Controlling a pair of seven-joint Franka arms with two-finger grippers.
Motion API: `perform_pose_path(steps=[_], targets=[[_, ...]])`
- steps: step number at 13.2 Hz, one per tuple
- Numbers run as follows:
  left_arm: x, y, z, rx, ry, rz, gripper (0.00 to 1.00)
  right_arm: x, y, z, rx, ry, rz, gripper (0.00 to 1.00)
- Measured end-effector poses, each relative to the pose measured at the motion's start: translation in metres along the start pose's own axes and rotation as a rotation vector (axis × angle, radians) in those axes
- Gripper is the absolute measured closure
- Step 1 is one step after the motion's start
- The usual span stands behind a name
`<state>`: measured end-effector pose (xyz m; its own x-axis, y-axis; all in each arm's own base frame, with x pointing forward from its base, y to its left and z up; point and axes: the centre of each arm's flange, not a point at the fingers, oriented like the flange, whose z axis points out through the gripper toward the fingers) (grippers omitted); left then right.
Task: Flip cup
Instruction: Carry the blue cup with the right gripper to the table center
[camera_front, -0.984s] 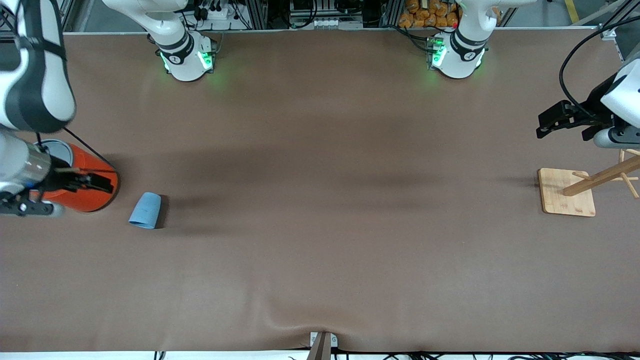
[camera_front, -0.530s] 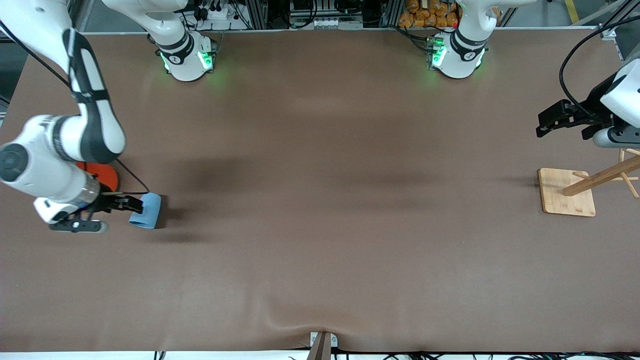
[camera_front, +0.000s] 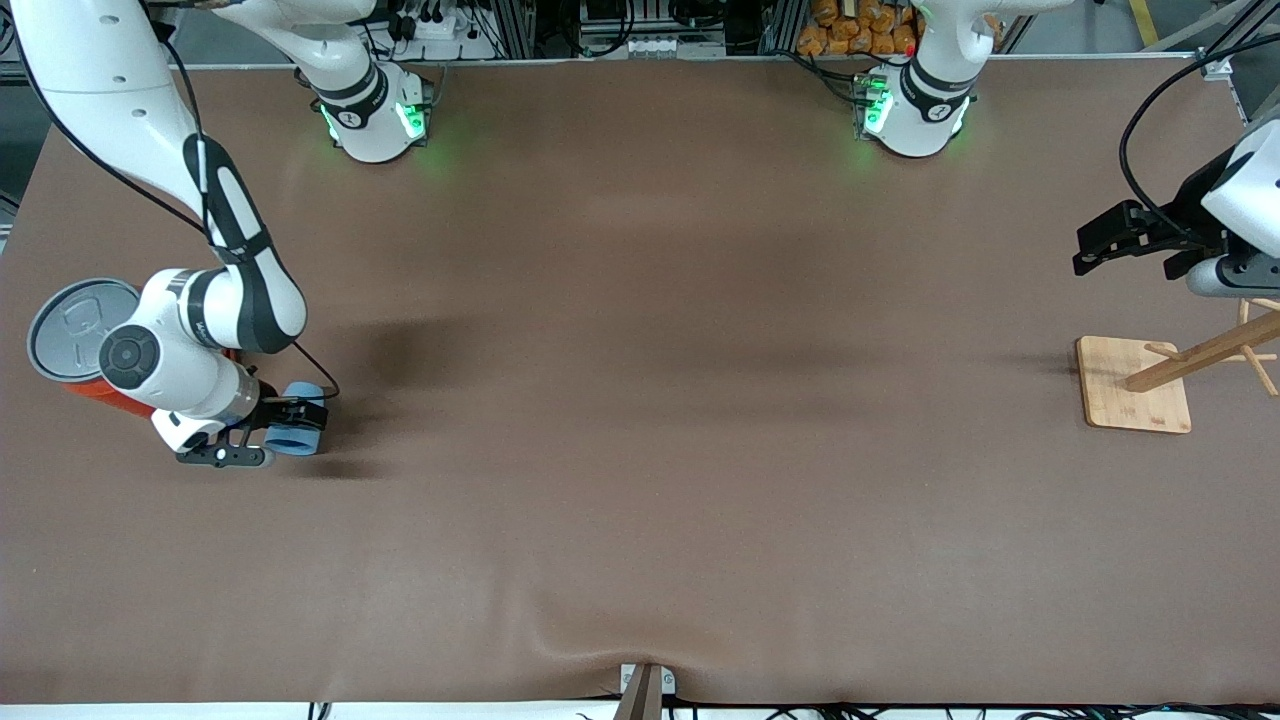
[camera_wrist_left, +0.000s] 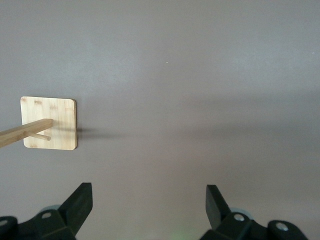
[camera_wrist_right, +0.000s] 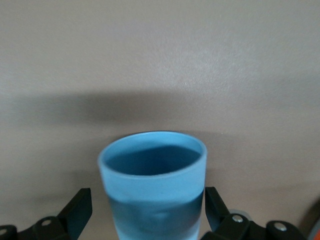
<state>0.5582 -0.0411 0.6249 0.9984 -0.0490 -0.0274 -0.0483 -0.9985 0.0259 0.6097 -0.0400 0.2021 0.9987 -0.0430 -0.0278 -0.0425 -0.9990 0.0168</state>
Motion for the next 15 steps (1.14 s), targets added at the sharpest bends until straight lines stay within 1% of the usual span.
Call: perform_pose_path(steps=[2,3,4,5,9,11,13,15], targets=[[0.0,0.0,0.0,0.0,0.0,0.0,0.0,0.002,0.0,0.015,-0.004,0.027,-0.005,0.0],[0.0,0.0,0.0,0.0,-0.001,0.0,0.0,0.002,0.001,0.021,-0.006,0.031,-0.018,0.07],[0.0,0.0,0.0,0.0,-0.001,0.001,0.0,0.004,0.002,0.021,-0.008,0.037,-0.04,0.17],[0.0,0.0,0.0,0.0,-0.001,0.001,0.0,0.005,0.003,0.017,-0.009,0.044,-0.066,0.19],[0.0,0.001,0.001,0.0,-0.003,0.001,0.0,0.012,0.009,0.002,-0.015,0.064,-0.201,0.19],[0.0,0.001,0.001,0.0,-0.004,0.001,0.0,0.02,0.009,-0.018,-0.019,0.08,-0.306,0.19],[0.0,0.001,0.001,0.0,-0.004,0.002,0.0,0.03,-0.002,-0.034,-0.025,0.106,-0.445,0.19],[0.0,0.001,0.001,0.0,-0.004,0.001,0.0,0.037,-0.046,-0.045,-0.029,0.133,-0.611,0.19]])
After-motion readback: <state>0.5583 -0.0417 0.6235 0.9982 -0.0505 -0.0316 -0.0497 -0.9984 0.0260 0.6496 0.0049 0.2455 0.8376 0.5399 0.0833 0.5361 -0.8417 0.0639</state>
